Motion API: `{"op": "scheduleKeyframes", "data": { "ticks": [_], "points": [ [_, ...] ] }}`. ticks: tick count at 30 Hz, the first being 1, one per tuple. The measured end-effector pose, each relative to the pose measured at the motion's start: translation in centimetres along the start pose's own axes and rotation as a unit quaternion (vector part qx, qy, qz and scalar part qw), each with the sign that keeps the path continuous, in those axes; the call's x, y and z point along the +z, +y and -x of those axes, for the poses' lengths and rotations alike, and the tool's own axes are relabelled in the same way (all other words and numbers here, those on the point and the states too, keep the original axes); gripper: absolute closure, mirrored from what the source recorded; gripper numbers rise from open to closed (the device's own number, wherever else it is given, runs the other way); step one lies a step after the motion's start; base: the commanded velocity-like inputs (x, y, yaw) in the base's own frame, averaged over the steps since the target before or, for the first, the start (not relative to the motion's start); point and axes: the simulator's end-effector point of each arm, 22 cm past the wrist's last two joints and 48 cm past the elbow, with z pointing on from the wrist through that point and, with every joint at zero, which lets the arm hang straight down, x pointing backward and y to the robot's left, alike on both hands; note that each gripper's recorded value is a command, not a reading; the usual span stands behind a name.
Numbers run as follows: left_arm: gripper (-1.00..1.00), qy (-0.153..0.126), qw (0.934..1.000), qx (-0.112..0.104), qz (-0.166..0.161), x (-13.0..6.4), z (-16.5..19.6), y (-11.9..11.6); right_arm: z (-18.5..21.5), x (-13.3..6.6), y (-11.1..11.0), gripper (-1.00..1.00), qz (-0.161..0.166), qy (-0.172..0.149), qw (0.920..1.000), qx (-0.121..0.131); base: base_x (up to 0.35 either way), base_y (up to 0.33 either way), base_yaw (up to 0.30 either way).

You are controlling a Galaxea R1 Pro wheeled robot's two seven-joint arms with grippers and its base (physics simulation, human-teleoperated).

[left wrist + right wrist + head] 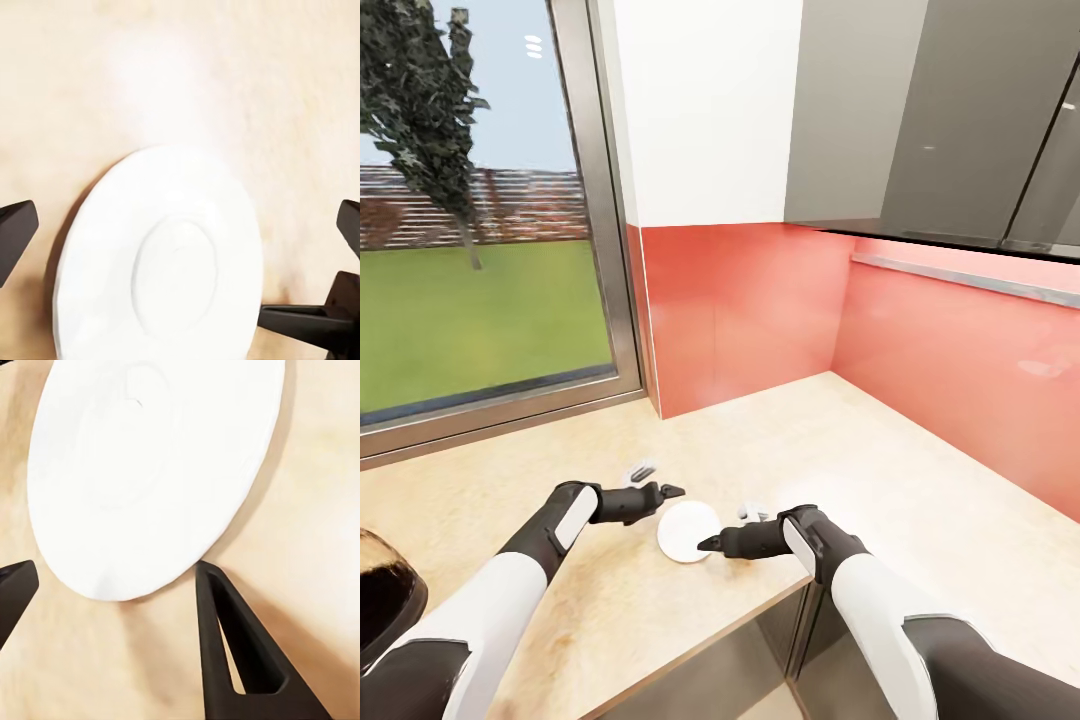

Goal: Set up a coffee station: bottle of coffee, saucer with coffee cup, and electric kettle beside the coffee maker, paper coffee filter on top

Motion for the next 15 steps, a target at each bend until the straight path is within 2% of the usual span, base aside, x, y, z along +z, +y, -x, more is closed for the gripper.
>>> {"op": "scheduleKeyframes", "data": {
  "ticks": [4, 8, 15],
  "points": [
    [-1.0, 0.0, 1.0, -0.001, 0.004, 0.0, 0.0, 0.3, 0.0, 0.0, 0.0, -1.0, 0.0, 0.0, 1.0, 0.0, 0.0, 0.0, 0.0],
    [-1.0, 0.004, 0.9998, -0.004, 0.021, 0.1, -0.4, 1.1, 0.0, 0.0, 0.0, -1.0, 0.0, 0.001, 1.0, -0.001, 0.0, 0.0, 0.0],
    [-1.0, 0.009, 0.9998, -0.006, 0.018, 0.7, -1.0, 0.6, 0.0, 0.0, 0.0, -1.0, 0.0, 0.0, 1.0, 0.0, 0.0, 0.0, 0.0]
  ]
}}
